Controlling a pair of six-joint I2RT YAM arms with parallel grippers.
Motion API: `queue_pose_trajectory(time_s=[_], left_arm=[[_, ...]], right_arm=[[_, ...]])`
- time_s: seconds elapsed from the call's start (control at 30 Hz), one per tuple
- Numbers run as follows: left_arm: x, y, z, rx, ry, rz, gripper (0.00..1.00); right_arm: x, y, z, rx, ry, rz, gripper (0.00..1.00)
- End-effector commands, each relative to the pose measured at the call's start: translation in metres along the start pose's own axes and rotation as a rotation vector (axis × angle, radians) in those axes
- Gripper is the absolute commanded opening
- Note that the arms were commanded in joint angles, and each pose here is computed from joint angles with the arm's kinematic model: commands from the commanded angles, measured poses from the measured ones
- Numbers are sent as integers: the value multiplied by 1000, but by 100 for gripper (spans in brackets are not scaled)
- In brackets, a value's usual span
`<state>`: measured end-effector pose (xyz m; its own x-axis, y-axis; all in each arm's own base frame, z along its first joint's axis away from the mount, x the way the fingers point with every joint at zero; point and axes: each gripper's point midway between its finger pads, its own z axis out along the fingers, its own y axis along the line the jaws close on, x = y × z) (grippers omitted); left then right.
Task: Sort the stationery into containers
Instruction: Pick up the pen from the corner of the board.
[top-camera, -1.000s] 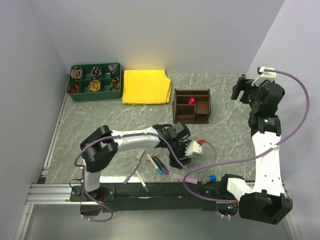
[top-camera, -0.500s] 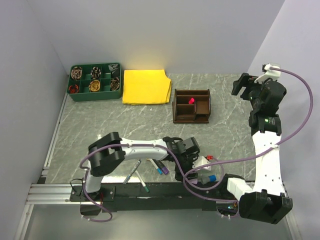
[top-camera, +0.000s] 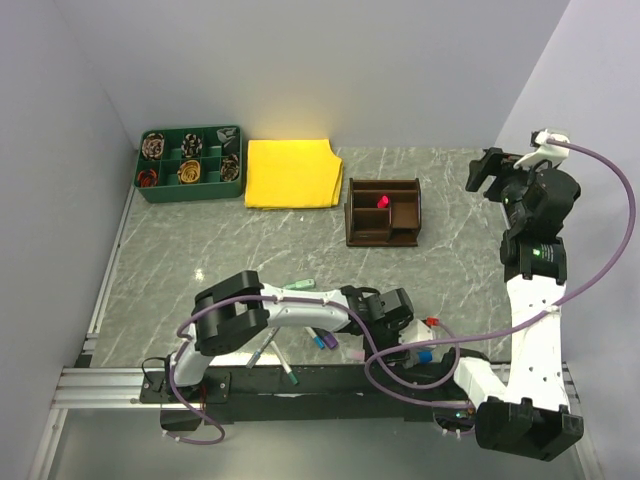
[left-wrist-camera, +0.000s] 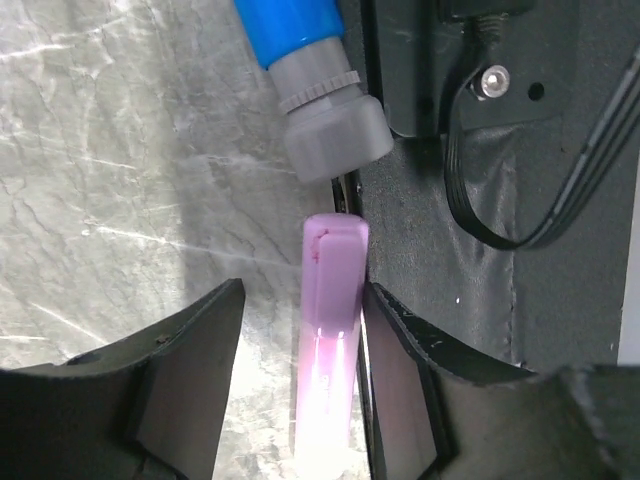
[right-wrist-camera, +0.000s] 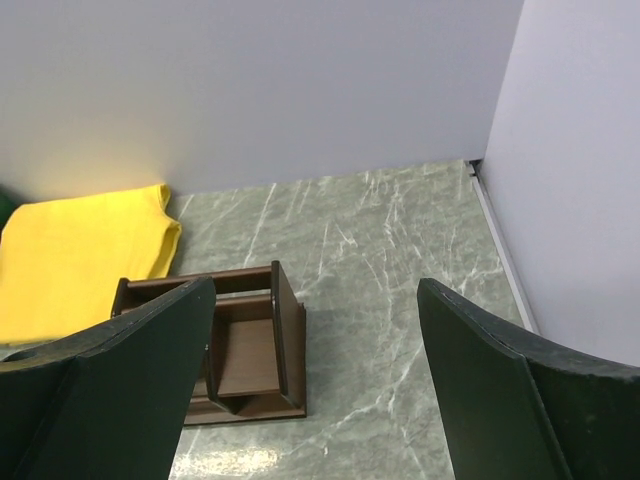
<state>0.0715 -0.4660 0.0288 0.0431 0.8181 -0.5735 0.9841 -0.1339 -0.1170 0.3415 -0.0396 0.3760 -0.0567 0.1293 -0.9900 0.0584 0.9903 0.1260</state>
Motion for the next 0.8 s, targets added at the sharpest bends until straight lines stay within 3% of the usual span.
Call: queue_pose_trajectory(time_s=[0.0, 0.27, 0.47, 0.5, 0.77], left_arm=[[-8, -2, 7, -35, -11, -2, 55], [6, -4, 17, -70, 17, -11, 39], [16, -4, 16, -70, 43, -3, 12], [16, 1, 12, -74, 44, -2, 2], [8, 85, -86, -160, -69, -28, 1]], right_arm=[[-10, 3, -5, -15, -44, -16, 90], [-8, 6, -7, -30, -40, -10, 90], [-3, 6, -7, -30, -36, 6, 89], [-4, 7, -8, -30, -35, 13, 89], [-8, 17, -12, -79, -28, 27, 88]])
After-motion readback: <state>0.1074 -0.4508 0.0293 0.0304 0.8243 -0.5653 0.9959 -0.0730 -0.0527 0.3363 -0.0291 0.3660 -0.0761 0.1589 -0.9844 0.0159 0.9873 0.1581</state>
